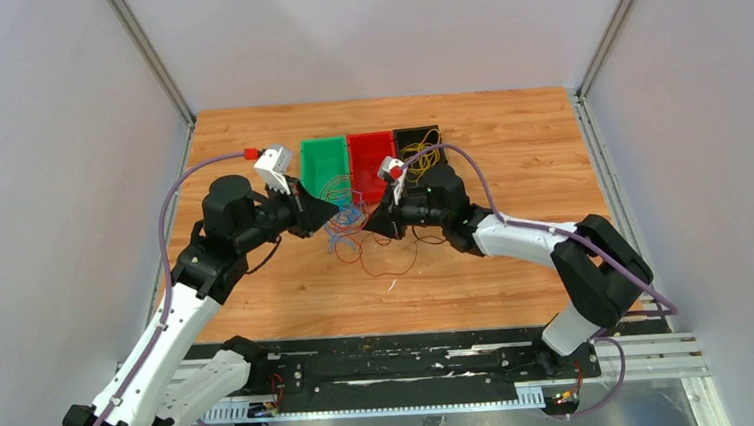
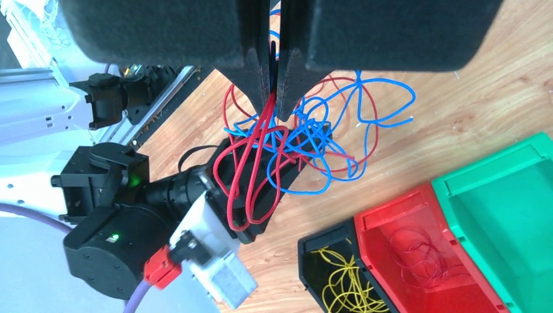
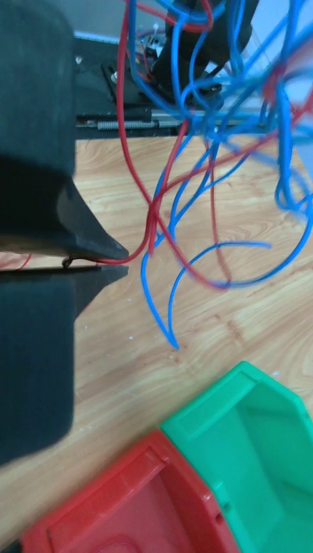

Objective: Untangle the cables

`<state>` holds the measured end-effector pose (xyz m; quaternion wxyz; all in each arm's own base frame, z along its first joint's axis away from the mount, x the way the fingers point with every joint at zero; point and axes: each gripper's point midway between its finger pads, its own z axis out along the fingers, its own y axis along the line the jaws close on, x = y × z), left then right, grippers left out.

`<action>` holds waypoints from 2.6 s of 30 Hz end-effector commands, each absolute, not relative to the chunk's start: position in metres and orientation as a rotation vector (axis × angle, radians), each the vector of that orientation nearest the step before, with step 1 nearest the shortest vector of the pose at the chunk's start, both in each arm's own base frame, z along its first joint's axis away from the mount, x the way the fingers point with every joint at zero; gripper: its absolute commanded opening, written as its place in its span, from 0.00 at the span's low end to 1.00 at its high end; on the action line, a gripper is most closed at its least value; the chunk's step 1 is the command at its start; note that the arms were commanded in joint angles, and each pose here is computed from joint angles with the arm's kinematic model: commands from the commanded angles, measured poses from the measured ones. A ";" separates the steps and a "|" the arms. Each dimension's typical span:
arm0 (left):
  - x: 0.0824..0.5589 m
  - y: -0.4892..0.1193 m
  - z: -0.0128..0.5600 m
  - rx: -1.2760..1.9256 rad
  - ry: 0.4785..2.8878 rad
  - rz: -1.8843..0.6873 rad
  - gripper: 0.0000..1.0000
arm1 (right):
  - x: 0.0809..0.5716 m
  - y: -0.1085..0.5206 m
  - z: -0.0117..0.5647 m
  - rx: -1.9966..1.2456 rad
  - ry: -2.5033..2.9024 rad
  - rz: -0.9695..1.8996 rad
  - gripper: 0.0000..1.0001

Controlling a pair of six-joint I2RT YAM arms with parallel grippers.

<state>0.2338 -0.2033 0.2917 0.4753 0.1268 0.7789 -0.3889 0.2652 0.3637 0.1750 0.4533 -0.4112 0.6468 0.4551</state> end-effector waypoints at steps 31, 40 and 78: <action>0.259 -0.190 0.161 0.225 2.094 -0.760 0.80 | 0.226 0.337 0.281 -1.100 1.655 0.924 0.00; 0.274 -0.174 0.146 0.109 2.131 -0.636 0.00 | 0.263 0.281 0.299 -0.904 1.739 0.605 0.00; 0.257 -0.140 0.090 -0.033 2.414 -0.395 0.74 | 0.358 0.289 0.582 -0.675 1.079 0.831 0.00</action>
